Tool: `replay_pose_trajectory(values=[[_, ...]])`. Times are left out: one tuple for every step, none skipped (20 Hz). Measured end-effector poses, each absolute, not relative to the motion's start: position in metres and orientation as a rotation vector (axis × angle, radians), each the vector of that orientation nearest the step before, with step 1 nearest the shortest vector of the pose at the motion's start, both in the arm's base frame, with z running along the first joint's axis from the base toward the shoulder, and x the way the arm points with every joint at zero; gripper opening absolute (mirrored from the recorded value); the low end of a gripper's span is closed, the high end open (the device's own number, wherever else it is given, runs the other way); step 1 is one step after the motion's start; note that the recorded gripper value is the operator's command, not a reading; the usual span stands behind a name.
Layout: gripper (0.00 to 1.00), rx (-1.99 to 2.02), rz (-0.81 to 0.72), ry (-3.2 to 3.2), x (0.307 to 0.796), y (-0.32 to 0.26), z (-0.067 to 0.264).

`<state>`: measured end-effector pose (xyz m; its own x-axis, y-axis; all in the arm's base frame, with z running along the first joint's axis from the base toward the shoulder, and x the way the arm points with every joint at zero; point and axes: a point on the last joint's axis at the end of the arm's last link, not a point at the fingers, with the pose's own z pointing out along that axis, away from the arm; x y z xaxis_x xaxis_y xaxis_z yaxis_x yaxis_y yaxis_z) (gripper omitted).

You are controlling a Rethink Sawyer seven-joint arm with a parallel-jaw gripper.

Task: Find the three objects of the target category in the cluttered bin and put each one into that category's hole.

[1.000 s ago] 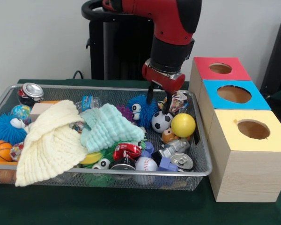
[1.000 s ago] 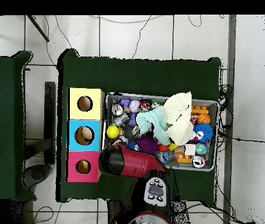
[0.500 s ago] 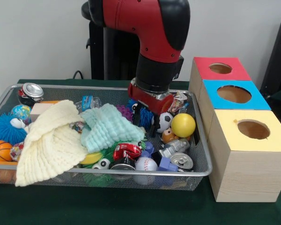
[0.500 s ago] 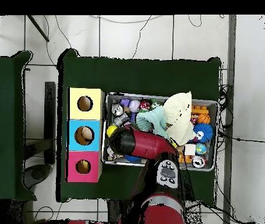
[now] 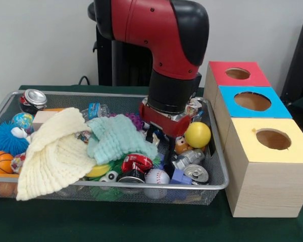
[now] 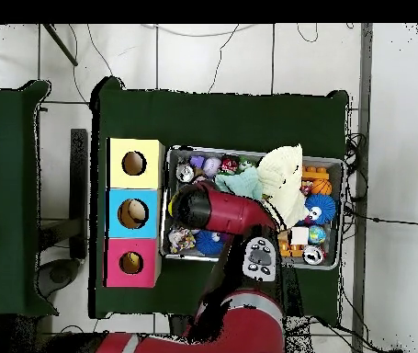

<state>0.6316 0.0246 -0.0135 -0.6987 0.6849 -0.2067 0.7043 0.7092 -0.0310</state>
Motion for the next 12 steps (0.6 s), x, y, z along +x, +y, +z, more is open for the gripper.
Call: replay_pose_trajectory(values=[[1.0,1.126,-0.162,2.736,0.631,0.031,-0.015],[1.0,1.128,-0.162,2.737,0.63,0.033,-0.015],[1.0,1.134,-0.157,2.738,0.629,0.044,-0.015],[1.0,1.14,-0.15,2.741,0.628,0.053,-0.014],[1.0,1.145,-0.145,2.743,0.626,0.06,-0.013],[1.0,1.15,-0.139,2.746,0.624,0.067,-0.013],[1.0,1.156,-0.133,2.749,0.621,0.075,-0.012],[1.0,1.164,-0.128,2.753,0.618,0.082,-0.01],[1.0,1.173,-0.125,2.755,0.614,0.088,-0.009],[1.0,1.183,-0.122,2.758,0.61,0.094,-0.007],[1.0,1.194,-0.12,2.761,0.605,0.099,-0.006],[1.0,1.199,-0.12,2.761,0.603,0.101,-0.005]])
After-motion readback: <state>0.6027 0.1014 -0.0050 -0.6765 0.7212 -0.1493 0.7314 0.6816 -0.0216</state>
